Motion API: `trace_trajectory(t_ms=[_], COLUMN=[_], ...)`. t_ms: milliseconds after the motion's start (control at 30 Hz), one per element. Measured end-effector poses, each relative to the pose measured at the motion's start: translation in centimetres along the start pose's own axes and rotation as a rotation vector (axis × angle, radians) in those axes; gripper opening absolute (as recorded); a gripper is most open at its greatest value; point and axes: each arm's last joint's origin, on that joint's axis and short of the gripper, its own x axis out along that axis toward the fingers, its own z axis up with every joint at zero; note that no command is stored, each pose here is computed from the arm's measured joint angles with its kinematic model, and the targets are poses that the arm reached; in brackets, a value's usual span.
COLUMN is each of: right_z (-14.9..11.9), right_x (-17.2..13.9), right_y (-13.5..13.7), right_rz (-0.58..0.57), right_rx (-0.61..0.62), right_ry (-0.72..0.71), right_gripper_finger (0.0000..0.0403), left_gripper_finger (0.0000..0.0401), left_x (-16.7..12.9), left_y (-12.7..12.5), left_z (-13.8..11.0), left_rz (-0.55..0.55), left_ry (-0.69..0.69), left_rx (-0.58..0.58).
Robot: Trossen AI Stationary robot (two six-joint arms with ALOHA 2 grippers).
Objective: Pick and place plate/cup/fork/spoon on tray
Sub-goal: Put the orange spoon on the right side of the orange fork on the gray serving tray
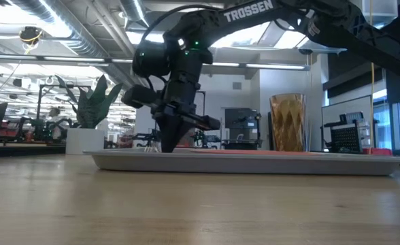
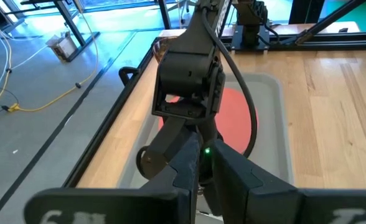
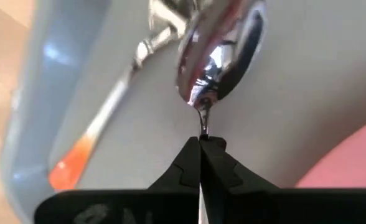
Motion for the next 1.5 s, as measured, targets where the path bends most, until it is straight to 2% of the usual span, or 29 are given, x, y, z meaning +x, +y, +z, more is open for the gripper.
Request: trace_trajectory(t_ms=[433, 633, 1033, 1267, 1500], right_z=[1.2, 1.8, 1.4, 1.6, 1.7], right_x=[-0.1, -0.2, -0.1, 0.0, 0.0], right_y=[-0.5, -0.6, -1.1, -1.1, -1.0], right_rz=[0.013, 0.035, -0.022, -0.005, -0.001], right_rx=[0.136, 0.160, 0.181, 0.177, 0.136], right_ry=[-0.059, -0.085, -0.060, -0.066, -0.072], right_gripper_finger=[0.0000, 0.0000, 0.0001, 0.0030, 0.0042], left_gripper_finger=[0.0039, 0.0039, 0.0039, 0.0039, 0.0039], left_x=[0.0, 0.0, 0.0, 0.0, 0.0], left_y=[0.0, 0.0, 0.0, 0.0, 0.0], left_z=[0.0, 0.0, 0.0, 0.0, 0.0], left_rz=[0.001, 0.000, 0.000, 0.000, 0.000], left_ry=[0.002, 0.002, 0.002, 0.002, 0.002], left_rx=[0.002, 0.002, 0.002, 0.002, 0.002])
